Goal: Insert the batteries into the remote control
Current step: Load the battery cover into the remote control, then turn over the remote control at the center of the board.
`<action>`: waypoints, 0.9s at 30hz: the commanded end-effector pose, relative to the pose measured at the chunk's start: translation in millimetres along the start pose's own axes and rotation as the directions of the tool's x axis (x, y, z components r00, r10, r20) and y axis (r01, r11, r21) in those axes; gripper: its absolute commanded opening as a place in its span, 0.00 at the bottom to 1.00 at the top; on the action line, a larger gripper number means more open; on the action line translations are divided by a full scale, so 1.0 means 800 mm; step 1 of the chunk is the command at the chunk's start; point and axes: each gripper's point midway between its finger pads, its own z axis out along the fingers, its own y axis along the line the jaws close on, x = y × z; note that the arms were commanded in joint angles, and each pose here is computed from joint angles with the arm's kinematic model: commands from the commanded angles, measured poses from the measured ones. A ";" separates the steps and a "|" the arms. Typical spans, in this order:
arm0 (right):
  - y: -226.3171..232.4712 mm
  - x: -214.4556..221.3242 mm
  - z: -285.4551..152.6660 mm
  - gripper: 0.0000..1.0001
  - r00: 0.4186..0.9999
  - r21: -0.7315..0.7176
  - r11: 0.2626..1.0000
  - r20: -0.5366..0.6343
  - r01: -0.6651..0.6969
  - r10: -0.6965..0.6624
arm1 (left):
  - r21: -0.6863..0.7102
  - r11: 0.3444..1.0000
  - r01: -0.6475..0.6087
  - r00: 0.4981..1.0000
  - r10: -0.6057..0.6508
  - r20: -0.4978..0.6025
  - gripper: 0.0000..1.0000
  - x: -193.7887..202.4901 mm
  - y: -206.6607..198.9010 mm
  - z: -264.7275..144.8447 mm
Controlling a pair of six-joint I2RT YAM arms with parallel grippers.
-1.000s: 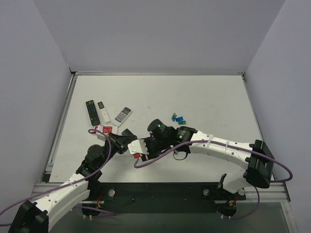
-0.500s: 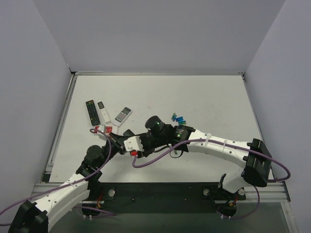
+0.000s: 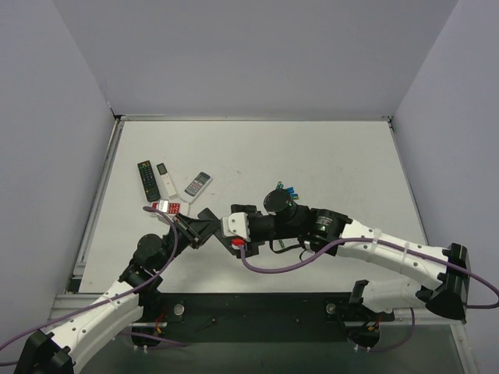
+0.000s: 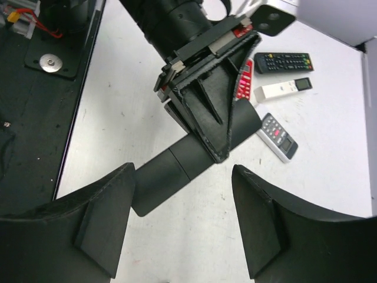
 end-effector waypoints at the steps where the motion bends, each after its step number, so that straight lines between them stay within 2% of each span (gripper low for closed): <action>1: -0.011 -0.007 -0.018 0.62 0.999 0.136 0.990 0.038 -0.040 0.035 | 0.011 1.000 -0.024 0.999 0.024 0.029 0.00 -0.009 -0.015 0.004; 8: 0.018 0.041 0.007 0.64 0.995 0.155 0.988 -0.101 0.015 0.001 | -0.021 0.999 0.025 0.999 -0.024 0.047 0.00 -0.013 -0.010 0.007; 16: 0.026 0.063 0.045 0.64 0.983 0.245 0.965 -0.178 0.095 -0.052 | -0.056 0.997 0.060 0.997 -0.057 0.052 0.00 -0.014 -0.007 0.007; 20: 0.019 0.091 0.057 0.61 0.945 0.312 0.929 -0.312 0.199 -0.098 | -0.072 0.993 0.090 0.994 -0.085 0.061 0.00 -0.015 -0.002 0.005; 21: 0.020 0.093 0.059 0.60 0.939 0.327 0.920 -0.328 0.217 -0.105 | -0.071 0.992 0.102 0.993 -0.097 0.065 0.00 -0.015 -0.002 0.004; 24: 0.012 0.100 0.062 0.46 0.915 0.386 0.878 -0.383 0.283 -0.127 | -0.081 0.989 0.120 0.991 -0.114 0.077 0.00 -0.017 0.003 0.002; 25: 0.012 0.096 0.064 0.38 0.910 0.394 0.867 -0.390 0.306 -0.144 | -0.087 0.988 0.125 0.990 -0.118 0.081 0.00 -0.017 0.004 0.002; 27: 0.009 0.106 0.064 0.31 0.881 0.409 0.841 -0.447 0.354 -0.153 | -0.084 0.987 0.137 0.988 -0.130 0.085 0.00 -0.018 0.004 0.001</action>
